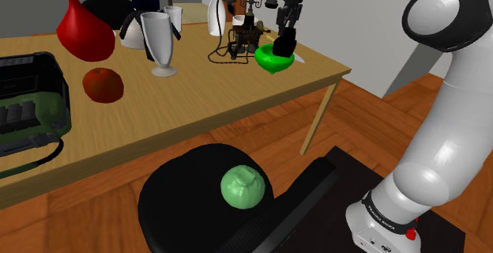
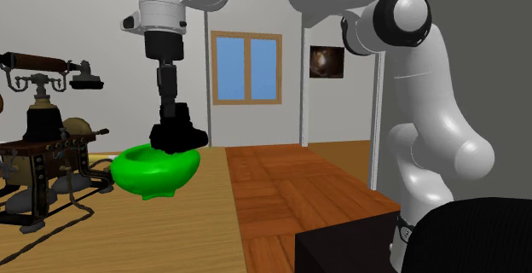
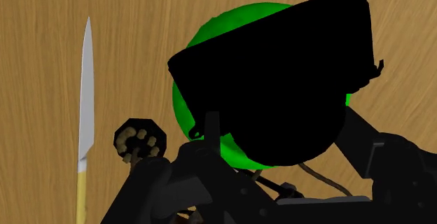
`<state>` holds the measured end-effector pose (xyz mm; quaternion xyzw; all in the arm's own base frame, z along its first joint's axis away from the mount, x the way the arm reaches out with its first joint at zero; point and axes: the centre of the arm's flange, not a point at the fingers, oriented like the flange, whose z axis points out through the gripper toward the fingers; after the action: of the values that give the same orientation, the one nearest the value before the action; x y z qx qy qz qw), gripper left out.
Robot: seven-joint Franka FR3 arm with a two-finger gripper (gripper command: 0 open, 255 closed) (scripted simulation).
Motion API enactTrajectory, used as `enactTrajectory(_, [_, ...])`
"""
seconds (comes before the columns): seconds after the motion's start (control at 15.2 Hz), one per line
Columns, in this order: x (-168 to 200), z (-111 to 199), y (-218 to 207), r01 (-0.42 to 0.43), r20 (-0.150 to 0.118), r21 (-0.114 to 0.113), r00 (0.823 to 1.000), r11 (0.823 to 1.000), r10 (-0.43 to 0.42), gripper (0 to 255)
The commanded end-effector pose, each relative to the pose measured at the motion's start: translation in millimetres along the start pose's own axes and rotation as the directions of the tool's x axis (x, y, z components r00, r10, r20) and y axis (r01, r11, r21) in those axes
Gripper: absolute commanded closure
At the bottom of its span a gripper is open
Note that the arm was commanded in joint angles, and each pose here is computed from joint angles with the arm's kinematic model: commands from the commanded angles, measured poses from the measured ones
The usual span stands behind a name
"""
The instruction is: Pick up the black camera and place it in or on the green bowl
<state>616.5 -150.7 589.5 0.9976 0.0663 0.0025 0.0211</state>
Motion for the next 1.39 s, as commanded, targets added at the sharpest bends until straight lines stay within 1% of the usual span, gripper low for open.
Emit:
enactTrajectory(0.0, [1, 10, 0, 0.000, 0.003, 0.001, 1.000, 1.000, 0.000, 255])
enactTrajectory(0.46, [0, 49, -2, 0.000, 0.003, 0.001, 1.000, 1.000, 0.000, 255])
enactTrajectory(0.99, [0, 49, -2, 0.000, 0.003, 0.001, 1.000, 1.000, 0.000, 255])
enactTrajectory(1.06, [0, 46, -2, 0.000, 0.002, 0.001, 1.000, 1.000, 0.000, 0])
enactTrajectory(1.19, [-7, 47, 5, -0.001, 0.002, 0.001, 1.000, 1.000, 0.001, 0])
enactTrajectory(1.32, [-9, 47, 2, -0.001, 0.002, 0.000, 1.000, 1.000, 0.001, 0])
